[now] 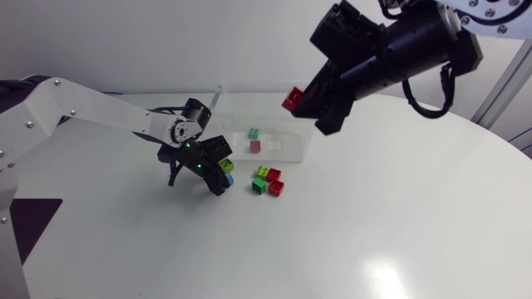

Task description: Place the duplo bricks in the container

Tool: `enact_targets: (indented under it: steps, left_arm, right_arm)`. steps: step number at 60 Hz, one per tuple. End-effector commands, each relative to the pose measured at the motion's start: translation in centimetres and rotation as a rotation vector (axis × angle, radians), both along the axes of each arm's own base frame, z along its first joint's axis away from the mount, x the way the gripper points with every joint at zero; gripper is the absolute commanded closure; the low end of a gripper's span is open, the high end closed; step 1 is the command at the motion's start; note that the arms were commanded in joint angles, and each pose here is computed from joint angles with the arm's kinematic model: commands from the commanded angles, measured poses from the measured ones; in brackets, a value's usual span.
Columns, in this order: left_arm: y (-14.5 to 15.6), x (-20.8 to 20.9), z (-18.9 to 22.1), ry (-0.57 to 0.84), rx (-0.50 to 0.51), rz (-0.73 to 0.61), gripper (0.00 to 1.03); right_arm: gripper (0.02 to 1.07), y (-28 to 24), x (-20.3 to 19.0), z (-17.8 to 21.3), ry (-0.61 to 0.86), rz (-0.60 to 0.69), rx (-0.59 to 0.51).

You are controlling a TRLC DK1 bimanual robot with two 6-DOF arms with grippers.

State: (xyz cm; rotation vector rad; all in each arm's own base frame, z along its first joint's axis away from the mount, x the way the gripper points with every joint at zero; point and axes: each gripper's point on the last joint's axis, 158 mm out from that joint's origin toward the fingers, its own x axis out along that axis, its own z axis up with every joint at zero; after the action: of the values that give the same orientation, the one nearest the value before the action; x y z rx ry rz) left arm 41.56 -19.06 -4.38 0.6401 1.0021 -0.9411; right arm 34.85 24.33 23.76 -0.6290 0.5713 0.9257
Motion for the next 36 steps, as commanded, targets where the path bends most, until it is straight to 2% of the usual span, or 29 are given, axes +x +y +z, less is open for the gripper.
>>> enact_targets:
  steps: [1,13,36]
  left_arm:
    - [0.4,-1.5,-0.6,0.053,0.018,-0.005,0.72]
    - [1.0,-2.8,2.6,0.021,0.009,-0.003,0.72]
    - [0.1,-2.8,11.8,-0.139,-0.064,0.013,0.72]
  right_arm:
    - [0.82,0.0,2.5,-0.1,0.016,-0.066,0.037]
    - [0.82,0.0,7.9,0.5,-0.003,-0.172,0.095]
    - [0.82,-0.3,14.0,-3.7,0.052,-0.306,0.101]
